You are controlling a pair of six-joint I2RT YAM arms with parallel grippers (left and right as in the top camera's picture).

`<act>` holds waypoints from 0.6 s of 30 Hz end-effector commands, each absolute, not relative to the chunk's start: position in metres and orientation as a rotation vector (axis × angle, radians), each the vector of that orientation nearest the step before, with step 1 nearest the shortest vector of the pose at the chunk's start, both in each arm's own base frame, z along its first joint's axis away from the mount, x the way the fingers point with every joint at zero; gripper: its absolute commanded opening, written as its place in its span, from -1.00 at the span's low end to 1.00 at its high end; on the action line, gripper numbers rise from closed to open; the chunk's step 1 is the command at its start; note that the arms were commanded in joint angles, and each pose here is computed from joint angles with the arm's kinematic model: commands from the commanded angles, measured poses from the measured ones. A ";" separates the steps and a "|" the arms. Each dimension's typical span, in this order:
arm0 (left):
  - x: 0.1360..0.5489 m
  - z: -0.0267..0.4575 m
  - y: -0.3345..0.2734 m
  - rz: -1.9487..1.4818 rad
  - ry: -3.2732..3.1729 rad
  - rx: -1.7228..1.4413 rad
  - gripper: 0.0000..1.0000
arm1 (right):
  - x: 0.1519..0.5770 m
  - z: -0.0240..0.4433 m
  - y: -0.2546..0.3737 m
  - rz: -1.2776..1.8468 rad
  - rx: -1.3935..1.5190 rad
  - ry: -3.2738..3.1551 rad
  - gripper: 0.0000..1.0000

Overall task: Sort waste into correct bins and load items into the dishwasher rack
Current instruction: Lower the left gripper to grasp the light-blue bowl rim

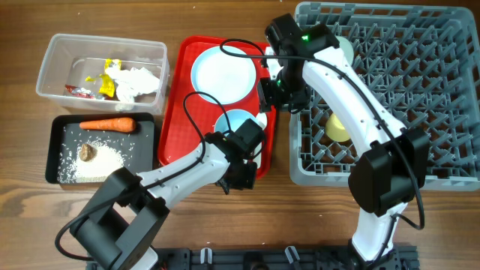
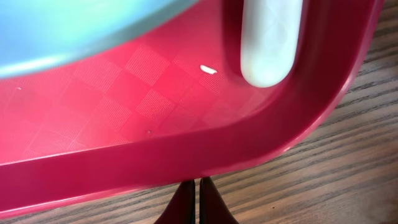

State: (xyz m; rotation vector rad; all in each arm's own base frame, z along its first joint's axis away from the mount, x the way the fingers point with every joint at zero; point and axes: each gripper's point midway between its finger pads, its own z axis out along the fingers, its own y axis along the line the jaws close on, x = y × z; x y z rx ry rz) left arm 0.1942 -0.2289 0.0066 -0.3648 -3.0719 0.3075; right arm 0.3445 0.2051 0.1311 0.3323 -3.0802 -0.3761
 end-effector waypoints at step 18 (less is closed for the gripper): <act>0.228 0.103 -0.247 0.475 -3.254 -0.421 -0.92 | 0.338 0.133 0.201 -0.353 0.358 -3.070 0.21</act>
